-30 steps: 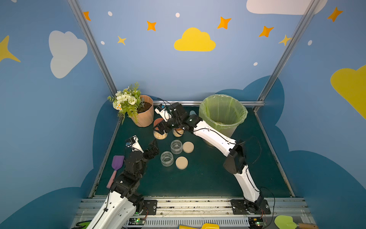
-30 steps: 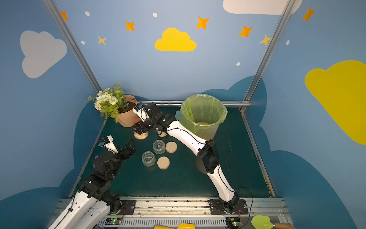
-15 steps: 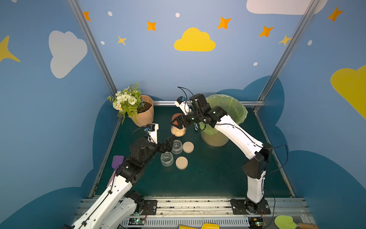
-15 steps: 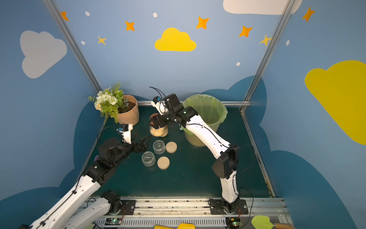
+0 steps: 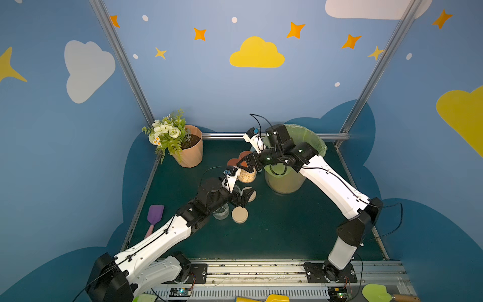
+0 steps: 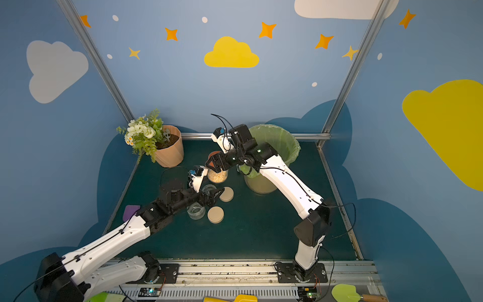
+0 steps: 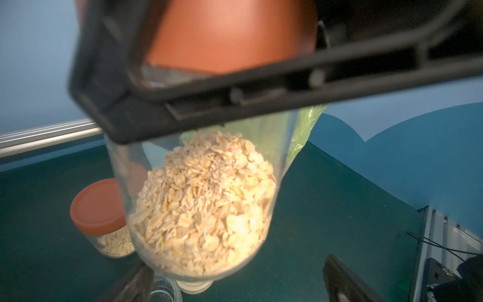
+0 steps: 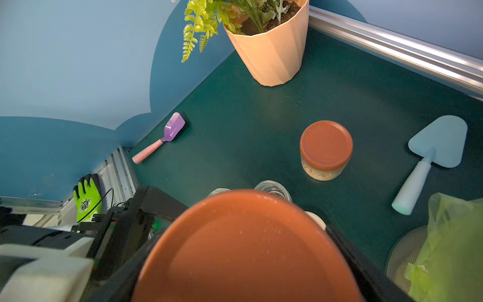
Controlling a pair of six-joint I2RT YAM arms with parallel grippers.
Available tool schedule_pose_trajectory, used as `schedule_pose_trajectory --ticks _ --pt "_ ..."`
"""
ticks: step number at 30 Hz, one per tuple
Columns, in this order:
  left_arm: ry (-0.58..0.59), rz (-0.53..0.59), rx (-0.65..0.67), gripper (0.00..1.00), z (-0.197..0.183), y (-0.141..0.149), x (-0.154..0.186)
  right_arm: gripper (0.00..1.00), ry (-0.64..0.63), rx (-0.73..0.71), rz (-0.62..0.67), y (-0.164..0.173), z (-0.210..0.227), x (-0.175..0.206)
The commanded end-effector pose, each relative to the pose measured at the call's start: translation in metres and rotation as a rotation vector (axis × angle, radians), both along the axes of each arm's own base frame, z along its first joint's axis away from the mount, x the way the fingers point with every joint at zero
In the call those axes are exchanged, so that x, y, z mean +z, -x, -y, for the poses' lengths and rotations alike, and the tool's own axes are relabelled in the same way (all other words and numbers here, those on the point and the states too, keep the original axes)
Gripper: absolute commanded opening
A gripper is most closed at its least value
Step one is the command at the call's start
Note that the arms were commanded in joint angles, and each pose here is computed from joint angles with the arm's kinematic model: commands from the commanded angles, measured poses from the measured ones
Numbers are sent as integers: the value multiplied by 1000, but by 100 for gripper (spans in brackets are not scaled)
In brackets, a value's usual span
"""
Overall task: Empty expired oatmeal from jars
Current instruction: Pick up the jar from the center of the board.
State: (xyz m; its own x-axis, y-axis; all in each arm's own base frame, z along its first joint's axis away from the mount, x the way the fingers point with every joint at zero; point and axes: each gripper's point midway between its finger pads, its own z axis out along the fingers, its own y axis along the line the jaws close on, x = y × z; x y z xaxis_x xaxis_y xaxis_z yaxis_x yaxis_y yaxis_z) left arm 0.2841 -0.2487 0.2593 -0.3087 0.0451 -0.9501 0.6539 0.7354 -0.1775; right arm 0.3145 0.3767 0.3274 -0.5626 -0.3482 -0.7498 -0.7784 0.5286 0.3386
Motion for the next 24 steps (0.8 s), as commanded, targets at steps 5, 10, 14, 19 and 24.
schedule_pose_trajectory --ticks 5,10,14,19,24 --pt "33 164 31 100 0 -10 44 41 -154 24 35 15 4 50" --pt "20 187 14 100 6 -15 45 40 -169 26 28 18 5 54" --pt "10 187 -7 100 11 -16 41 41 -194 35 17 22 5 61" --pt "-1 214 18 100 9 -21 40 41 -220 42 -1 26 4 67" --pt "-8 249 43 99 5 -23 47 40 -227 43 -8 28 5 69"
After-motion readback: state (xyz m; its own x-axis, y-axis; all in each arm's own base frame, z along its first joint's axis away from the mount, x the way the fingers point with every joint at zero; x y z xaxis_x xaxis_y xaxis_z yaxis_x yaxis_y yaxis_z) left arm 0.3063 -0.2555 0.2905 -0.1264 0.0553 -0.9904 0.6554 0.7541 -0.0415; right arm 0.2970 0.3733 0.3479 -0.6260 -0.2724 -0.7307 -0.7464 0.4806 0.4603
